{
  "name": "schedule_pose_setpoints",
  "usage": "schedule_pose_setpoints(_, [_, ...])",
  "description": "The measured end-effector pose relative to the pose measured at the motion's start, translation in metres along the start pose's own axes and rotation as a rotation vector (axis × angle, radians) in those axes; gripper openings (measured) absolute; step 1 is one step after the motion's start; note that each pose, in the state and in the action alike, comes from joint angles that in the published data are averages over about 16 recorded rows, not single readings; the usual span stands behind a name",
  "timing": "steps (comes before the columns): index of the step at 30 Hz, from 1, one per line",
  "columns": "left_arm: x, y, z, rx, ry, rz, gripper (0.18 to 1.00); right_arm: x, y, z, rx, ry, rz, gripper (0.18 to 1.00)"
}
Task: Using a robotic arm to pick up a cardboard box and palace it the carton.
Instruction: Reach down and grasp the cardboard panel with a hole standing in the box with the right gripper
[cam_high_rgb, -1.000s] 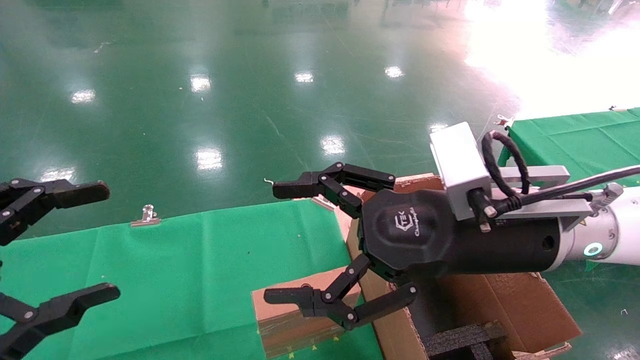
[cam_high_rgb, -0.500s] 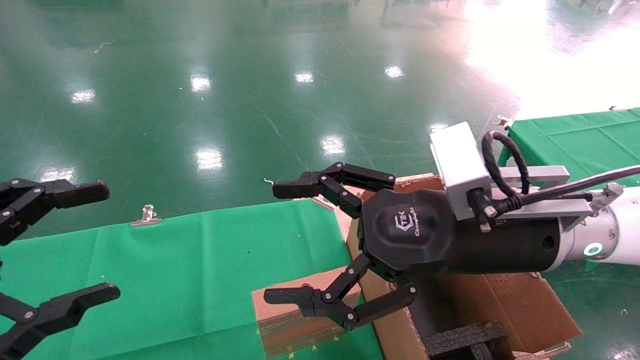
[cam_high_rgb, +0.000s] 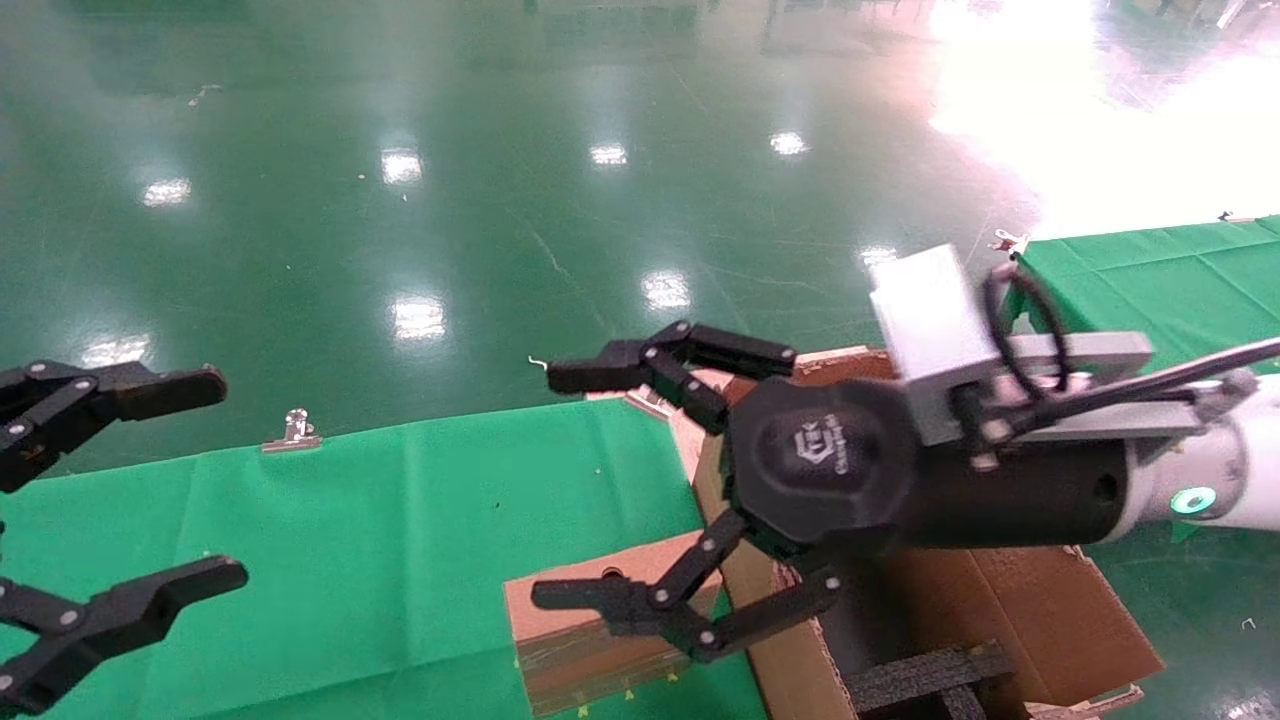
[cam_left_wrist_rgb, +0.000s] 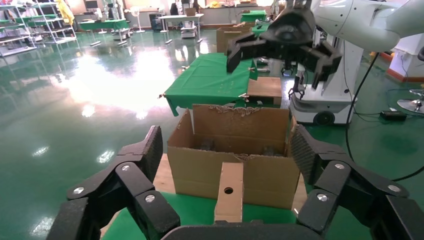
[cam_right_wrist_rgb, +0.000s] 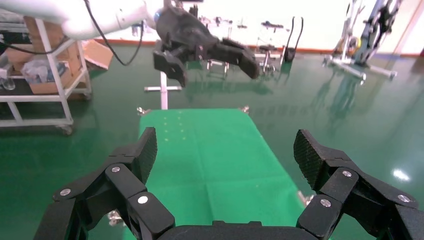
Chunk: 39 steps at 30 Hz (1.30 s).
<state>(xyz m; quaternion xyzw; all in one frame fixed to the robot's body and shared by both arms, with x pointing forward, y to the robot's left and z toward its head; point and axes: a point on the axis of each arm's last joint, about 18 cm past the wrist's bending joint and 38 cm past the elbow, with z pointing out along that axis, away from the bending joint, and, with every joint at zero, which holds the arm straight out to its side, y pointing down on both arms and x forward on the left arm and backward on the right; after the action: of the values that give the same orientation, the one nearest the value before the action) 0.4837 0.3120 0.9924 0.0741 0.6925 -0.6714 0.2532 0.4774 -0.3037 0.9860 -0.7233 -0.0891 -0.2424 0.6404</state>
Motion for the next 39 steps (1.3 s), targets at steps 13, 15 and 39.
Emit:
schedule_pose_setpoints(13, [0.0, 0.0, 0.0, 0.0, 0.0, 0.0, 0.767, 0.012, 0.037, 0.009, -0.302, -0.007, 0.02, 1.001])
schedule_pose_setpoints(15, [0.0, 0.0, 0.0, 0.0, 0.0, 0.0, 0.718, 0.017, 0.044, 0.013, -0.358, -0.011, 0.014, 1.001])
schedule_pose_setpoints(39, [0.0, 0.0, 0.0, 0.0, 0.0, 0.0, 0.251, 0.074, 0.088, 0.087, -0.897, -0.158, -0.176, 1.001])
